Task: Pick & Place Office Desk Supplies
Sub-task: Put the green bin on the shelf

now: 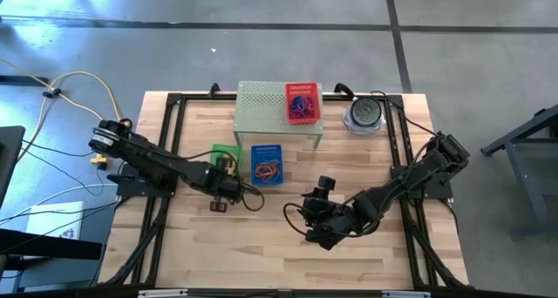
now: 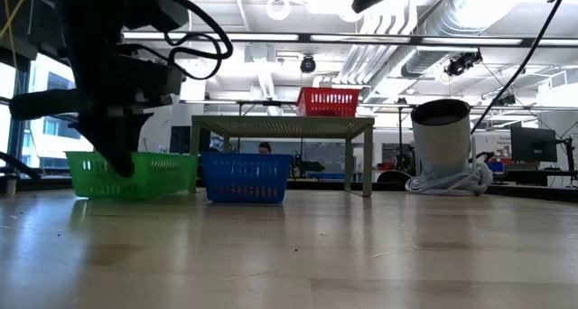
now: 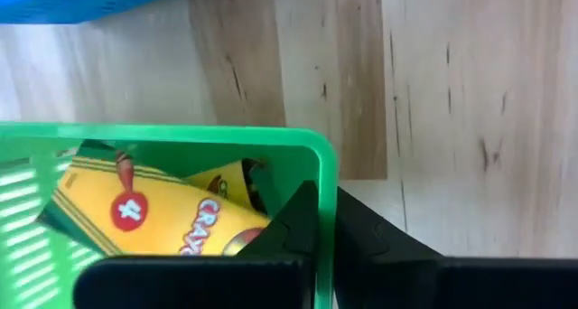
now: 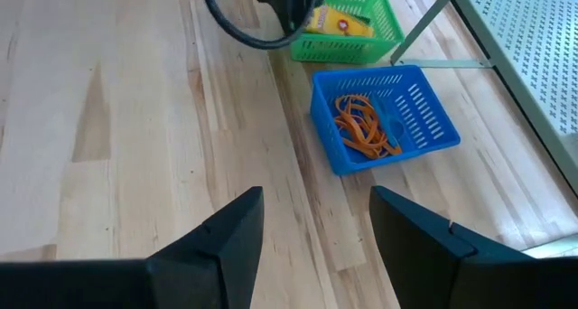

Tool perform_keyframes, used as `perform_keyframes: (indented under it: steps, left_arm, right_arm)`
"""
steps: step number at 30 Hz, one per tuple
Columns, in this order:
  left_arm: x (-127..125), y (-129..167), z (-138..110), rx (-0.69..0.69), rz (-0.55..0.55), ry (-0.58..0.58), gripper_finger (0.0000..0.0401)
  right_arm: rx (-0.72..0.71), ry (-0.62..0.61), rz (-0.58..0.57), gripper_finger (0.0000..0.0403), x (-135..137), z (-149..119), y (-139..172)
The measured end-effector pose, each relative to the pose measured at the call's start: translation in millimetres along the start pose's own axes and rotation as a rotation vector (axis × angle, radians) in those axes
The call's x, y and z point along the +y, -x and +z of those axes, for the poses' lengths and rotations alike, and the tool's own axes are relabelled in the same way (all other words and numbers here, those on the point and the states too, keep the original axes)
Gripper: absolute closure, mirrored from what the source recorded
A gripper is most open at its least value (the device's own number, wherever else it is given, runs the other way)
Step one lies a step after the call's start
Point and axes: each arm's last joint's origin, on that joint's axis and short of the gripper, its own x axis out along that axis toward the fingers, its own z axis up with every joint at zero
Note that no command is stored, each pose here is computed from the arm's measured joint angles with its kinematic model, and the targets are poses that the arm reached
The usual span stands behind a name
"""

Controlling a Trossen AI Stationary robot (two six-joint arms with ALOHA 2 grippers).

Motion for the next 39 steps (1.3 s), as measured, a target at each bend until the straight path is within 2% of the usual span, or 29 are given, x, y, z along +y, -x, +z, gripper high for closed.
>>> perform_keyframes:
  steps: [4, 9, 12, 17, 20, 27, 32, 37, 39]
  left_arm:
    - [-10.5, 4.7, -1.6, -0.003, -0.006, -0.003, 0.0397]
    - [-23.0, 30.7, 5.0, -0.009, -0.014, 0.000, 0.0398]
    - [-27.6, 54.5, 13.3, -0.015, -0.019, -0.001, 0.0399]
    - [-33.7, 107.6, 34.3, -0.118, -0.062, -0.027, 0.0399]
    - [-28.1, 134.8, 43.0, -0.179, -0.020, -0.038, 0.0399]
    - [16.7, 166.1, 75.0, -0.326, 0.083, 0.029, 0.0400]
    - [67.5, 157.6, 91.4, -0.367, 0.145, 0.023, 0.0400]
    - [116.8, 137.8, 97.4, -0.362, 0.096, 0.092, 0.0400]
    - [133.6, 130.0, 98.8, -0.358, 0.117, 0.115, 0.0400]
  right_arm:
    - [0.001, 0.000, 0.001, 0.0211, 0.0, -0.1, 0.0]
    - [0.020, 0.001, 0.031, 0.0211, 0.8, -0.7, -0.1]
    - [0.028, 0.001, 0.046, 0.0211, 1.4, -1.0, -0.1]
    - [0.032, 0.012, 0.041, 0.0211, 2.8, -2.4, -2.5]
    - [0.032, 0.013, 0.040, 0.0211, 2.9, -2.4, -2.7]
    - [0.017, -0.002, 0.049, 0.0211, 3.9, -0.7, -2.7]
    - [0.022, -0.043, 0.085, 0.0211, 5.5, 0.3, -2.6]
    - [0.018, -0.054, 0.117, 0.0211, 8.6, 0.8, -1.0]
    - [0.015, -0.054, 0.118, 0.0211, 9.1, 0.8, -0.6]
